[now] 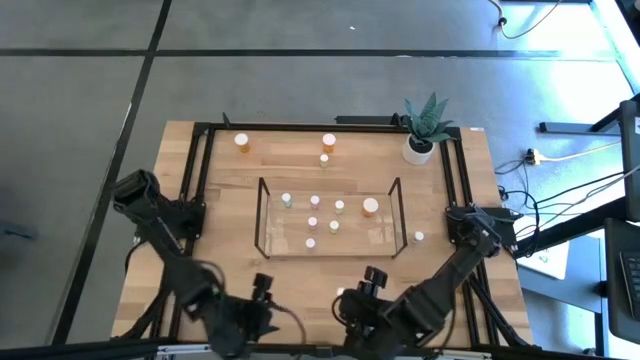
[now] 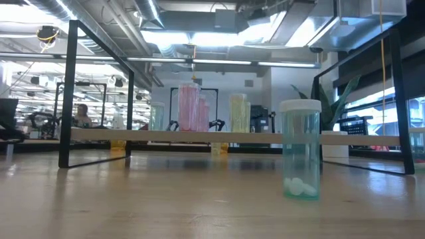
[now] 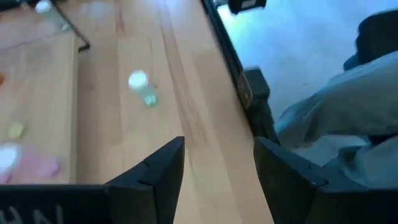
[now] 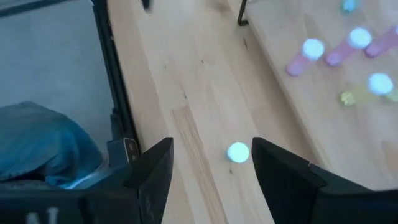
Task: Pick and place medicine bottles onto shelf by color
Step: Put the bottom blue pill bottle on the shelf aligned with the other blue pill bottle
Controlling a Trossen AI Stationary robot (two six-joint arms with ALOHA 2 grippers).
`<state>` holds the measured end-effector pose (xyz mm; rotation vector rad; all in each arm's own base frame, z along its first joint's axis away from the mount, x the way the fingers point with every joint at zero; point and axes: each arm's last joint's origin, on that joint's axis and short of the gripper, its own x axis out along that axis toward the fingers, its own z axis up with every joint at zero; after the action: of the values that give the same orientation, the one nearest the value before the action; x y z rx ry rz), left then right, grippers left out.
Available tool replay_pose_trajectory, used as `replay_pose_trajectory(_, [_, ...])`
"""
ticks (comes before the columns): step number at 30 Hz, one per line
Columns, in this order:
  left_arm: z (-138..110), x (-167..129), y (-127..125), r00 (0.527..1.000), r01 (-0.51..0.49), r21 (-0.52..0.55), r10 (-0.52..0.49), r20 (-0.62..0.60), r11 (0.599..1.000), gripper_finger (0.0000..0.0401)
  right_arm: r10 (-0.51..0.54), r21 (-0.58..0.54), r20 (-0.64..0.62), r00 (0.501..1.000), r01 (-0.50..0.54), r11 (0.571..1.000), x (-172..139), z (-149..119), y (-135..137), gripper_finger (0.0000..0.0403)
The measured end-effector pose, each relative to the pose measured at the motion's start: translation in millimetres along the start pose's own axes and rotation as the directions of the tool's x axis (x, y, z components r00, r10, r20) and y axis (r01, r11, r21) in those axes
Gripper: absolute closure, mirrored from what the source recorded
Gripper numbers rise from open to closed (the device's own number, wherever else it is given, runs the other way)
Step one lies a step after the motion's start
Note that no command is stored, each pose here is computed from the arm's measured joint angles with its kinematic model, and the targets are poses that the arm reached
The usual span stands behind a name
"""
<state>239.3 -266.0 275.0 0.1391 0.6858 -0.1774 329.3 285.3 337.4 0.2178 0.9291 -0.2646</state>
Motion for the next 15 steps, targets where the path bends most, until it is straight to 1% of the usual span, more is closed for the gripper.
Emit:
replay_pose_trajectory(5, [11.2,25.1,26.6,0.997,0.055,0.019,-0.056,0.048,0.998,0.0216,-0.001,-0.015,0.033,0.999,0.002,1.0,-15.4,-2.8,-2.1,0.0184])
replay_pose_trajectory(7, [13.2,37.2,33.9,0.995,0.075,0.048,-0.078,0.069,0.996,0.0216,0.002,-0.016,0.043,0.999,-0.001,1.0,-22.0,-2.5,-4.4,0.0184])
replay_pose_trajectory(11, [10.4,67.4,39.9,0.995,0.053,0.11,-0.062,0.077,0.993,0.0216,-0.001,-0.011,0.083,0.997,0.002,1.0,-34.4,0.8,-10.6,0.0184])
replay_pose_trajectory(13, [9.9,81.3,42.4,0.994,0.043,0.099,-0.052,0.093,0.994,0.0216,-0.002,-0.015,0.091,0.996,0.003,1.0,-38.3,2.3,-13.1,0.0184])
replay_pose_trajectory(15, [9.3,94.9,46.4,0.993,0.032,0.079,-0.041,0.108,0.996,0.0216,0.005,-0.058,0.09,0.996,0.0,0.998,-41.6,3.5,-15.2,0.0184])
